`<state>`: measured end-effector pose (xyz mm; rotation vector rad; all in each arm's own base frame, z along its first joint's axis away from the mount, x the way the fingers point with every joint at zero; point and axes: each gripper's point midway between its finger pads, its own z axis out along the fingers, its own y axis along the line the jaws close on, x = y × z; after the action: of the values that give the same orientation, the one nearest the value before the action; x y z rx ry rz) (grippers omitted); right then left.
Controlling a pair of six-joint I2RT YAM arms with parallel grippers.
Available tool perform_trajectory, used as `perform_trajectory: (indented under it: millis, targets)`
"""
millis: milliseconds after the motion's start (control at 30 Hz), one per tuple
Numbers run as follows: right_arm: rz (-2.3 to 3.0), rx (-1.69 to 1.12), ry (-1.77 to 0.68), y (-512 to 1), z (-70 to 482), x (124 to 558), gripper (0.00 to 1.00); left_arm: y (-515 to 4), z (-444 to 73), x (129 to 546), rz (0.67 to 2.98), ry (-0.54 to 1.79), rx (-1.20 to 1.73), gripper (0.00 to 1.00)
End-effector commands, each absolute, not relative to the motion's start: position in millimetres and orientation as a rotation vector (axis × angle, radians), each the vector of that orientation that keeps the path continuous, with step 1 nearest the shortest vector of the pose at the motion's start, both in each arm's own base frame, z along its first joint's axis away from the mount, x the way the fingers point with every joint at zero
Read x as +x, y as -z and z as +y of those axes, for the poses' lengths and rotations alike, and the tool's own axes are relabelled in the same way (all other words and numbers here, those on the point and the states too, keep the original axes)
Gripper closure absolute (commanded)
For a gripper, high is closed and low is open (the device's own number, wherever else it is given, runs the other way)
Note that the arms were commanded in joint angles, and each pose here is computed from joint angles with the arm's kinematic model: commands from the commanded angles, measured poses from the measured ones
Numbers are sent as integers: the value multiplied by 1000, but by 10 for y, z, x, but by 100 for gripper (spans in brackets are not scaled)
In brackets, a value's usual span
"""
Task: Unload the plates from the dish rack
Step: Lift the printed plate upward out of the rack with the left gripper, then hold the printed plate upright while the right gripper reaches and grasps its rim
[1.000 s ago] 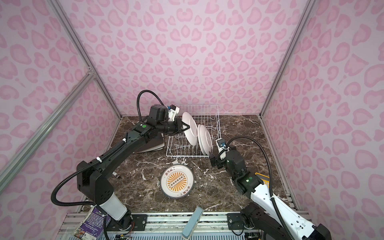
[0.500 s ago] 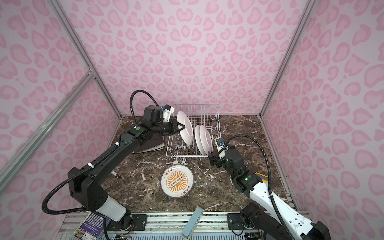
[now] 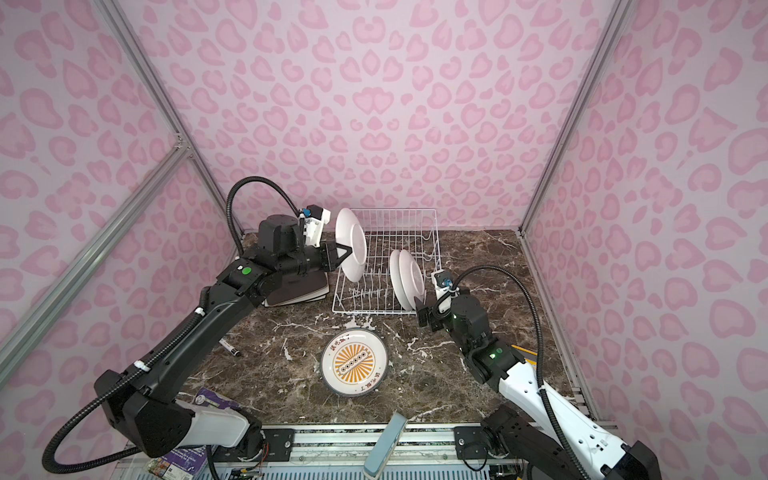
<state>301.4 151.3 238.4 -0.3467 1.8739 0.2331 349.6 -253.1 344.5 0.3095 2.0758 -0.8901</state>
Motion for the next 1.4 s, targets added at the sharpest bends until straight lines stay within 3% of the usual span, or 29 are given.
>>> perform_trajectory:
  millis: [0, 300, 700, 1367]
  targets:
    - [1887, -257, -312, -2491, 1547, 3065, 1, -3708, -2490, 3498, 1904, 768, 444, 97]
    - [2088, -80, -512, -2529, 1672, 3293, 1, -3849, -2431, 3390, 1730, 525, 658, 97]
    - [2193, -23, -651, -2514, 1901, 3363, 1, -3652, -2337, 3211, 1611, 344, 825, 97]
    - [2115, -37, -850, -2939, 2110, 3409, 1, -2965, -2282, 3206, 1584, -124, 1143, 97]
